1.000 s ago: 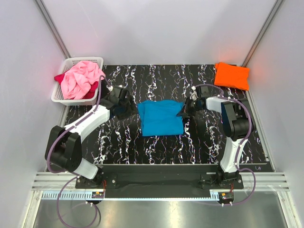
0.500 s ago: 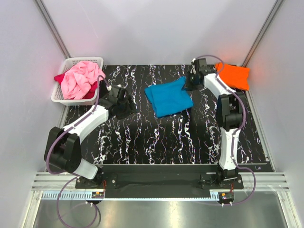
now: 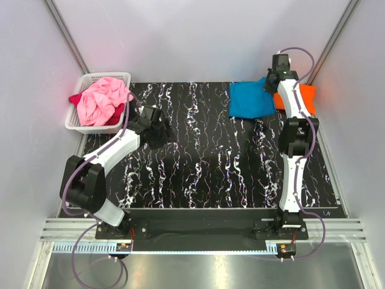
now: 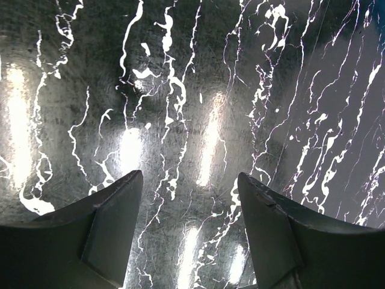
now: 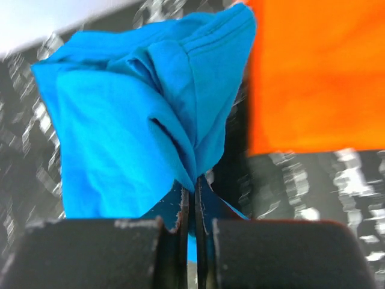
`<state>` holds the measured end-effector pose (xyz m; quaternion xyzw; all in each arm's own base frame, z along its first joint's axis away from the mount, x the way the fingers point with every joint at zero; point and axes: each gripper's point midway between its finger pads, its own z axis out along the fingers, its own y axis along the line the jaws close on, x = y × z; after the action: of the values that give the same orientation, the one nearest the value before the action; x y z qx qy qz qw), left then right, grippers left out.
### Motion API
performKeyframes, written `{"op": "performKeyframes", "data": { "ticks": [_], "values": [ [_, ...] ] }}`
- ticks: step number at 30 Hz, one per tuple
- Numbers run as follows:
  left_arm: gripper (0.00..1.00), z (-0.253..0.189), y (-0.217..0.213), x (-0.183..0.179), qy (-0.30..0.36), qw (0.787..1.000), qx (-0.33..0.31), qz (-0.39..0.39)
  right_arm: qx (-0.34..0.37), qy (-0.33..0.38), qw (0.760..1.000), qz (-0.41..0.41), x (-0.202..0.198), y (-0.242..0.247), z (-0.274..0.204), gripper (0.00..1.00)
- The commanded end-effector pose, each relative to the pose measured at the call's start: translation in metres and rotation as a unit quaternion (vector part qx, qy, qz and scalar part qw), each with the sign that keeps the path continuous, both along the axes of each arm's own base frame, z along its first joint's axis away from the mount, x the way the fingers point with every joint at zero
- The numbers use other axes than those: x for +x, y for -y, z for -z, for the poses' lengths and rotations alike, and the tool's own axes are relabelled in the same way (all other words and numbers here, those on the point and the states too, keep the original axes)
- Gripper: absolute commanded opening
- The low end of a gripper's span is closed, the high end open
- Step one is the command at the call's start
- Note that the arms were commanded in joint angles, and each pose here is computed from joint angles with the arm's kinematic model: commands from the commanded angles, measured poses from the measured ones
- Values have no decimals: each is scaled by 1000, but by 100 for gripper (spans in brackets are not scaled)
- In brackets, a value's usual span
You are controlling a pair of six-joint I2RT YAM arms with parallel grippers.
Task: Fold and stack the t-shirts
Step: Neatly place the folded tshirt to the corner
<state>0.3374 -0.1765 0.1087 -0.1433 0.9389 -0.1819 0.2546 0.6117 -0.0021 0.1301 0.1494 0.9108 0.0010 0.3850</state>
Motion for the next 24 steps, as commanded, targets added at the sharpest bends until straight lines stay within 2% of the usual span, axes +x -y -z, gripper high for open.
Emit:
{"op": "performKeyframes", "data": {
  "ticks": [1, 12, 24],
  "values": [
    [69, -12, 8, 11, 10, 1000, -16, 12, -57, 35, 996, 50, 13, 53, -33, 0],
    [69, -1, 9, 19, -4, 1000, -5, 10, -92, 74, 978, 173, 12, 176, -52, 0],
    [69, 9, 13, 24, -16, 1000, -3, 12, -133, 82, 955, 251, 5, 228, -44, 0]
  ]
}}
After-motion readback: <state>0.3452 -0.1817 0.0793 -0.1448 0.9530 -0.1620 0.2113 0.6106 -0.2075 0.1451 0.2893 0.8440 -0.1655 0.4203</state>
